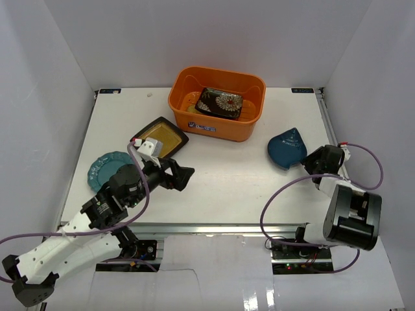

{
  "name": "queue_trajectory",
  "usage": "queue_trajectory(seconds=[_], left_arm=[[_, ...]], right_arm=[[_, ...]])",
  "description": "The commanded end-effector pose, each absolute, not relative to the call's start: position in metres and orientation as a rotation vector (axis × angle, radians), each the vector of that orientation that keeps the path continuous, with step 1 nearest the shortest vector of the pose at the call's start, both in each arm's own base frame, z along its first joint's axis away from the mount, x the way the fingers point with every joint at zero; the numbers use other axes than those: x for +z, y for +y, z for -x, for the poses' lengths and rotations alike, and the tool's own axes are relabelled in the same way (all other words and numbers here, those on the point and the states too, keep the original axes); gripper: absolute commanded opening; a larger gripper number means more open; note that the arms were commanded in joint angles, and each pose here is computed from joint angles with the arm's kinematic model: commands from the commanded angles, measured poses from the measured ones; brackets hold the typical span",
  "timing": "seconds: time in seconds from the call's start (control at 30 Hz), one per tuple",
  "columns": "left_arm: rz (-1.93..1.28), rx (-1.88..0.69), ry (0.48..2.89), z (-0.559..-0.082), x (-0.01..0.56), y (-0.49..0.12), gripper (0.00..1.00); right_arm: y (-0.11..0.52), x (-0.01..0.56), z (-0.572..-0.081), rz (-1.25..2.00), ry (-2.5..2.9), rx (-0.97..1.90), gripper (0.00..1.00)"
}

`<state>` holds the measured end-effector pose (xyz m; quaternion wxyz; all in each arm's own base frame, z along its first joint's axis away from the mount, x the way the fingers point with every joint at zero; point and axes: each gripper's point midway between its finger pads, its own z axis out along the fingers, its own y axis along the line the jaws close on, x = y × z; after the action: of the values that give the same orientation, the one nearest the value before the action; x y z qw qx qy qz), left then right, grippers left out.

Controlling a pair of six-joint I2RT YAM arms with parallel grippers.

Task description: Place the plates into the plastic bin on the countertop

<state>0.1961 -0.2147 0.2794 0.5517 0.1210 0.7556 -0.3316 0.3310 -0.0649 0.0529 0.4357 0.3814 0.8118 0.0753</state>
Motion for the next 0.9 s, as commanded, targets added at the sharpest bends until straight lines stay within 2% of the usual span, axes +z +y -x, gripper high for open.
queue_trajectory(seconds=[0.0, 0.03, 0.17, 0.37, 0.47, 0.6, 0.73, 0.8, 0.83, 0.87], left_arm=[[-0.277, -0.634, 1.816, -0.199, 0.258, -0.189, 0.98], [-0.278, -0.636, 1.815, -0.199, 0.257, -0.189, 0.98], [-0.308, -0.637, 1.811, -0.198, 0.256, -0.191, 0.98], [-0.34, -0.635, 1.797, -0.195, 0.256, -0.19, 0.98], [-0.325, -0.639, 1.779, -0.194, 0.261, -0.186, 0.98], [-0.304, -0.636, 1.77, -0.194, 0.263, -0.182, 0.98], [-0.275, -0.6, 1.799, -0.201, 0.258, -0.178, 0.98], [-0.27, -0.589, 1.825, -0.204, 0.252, -0.178, 0.98], [-0.278, -0.593, 1.833, -0.204, 0.251, -0.179, 0.98], [-0.274, -0.592, 1.837, -0.205, 0.25, -0.179, 0.98]], right_arm=[[-0.064, 0.062, -0.364, -0.959, 1.945, 0.293, 0.54], [-0.056, 0.053, -0.367, -0.964, 1.972, 0.35, 0.46], [-0.057, 0.061, -0.384, -0.914, 1.9, 0.388, 0.44], [-0.055, 0.055, -0.392, -0.924, 1.928, 0.411, 0.08], [-0.06, 0.083, -0.389, -0.906, 1.848, 0.39, 0.08], [-0.052, 0.207, -0.383, -0.743, 1.61, 0.439, 0.08], [0.003, 0.339, -0.38, -0.477, 1.419, 0.539, 0.08], [0.039, 0.366, -0.392, -0.357, 1.435, 0.556, 0.08], [0.061, 0.403, -0.394, -0.291, 1.403, 0.589, 0.08], [0.073, 0.396, -0.414, -0.254, 1.446, 0.559, 0.08]])
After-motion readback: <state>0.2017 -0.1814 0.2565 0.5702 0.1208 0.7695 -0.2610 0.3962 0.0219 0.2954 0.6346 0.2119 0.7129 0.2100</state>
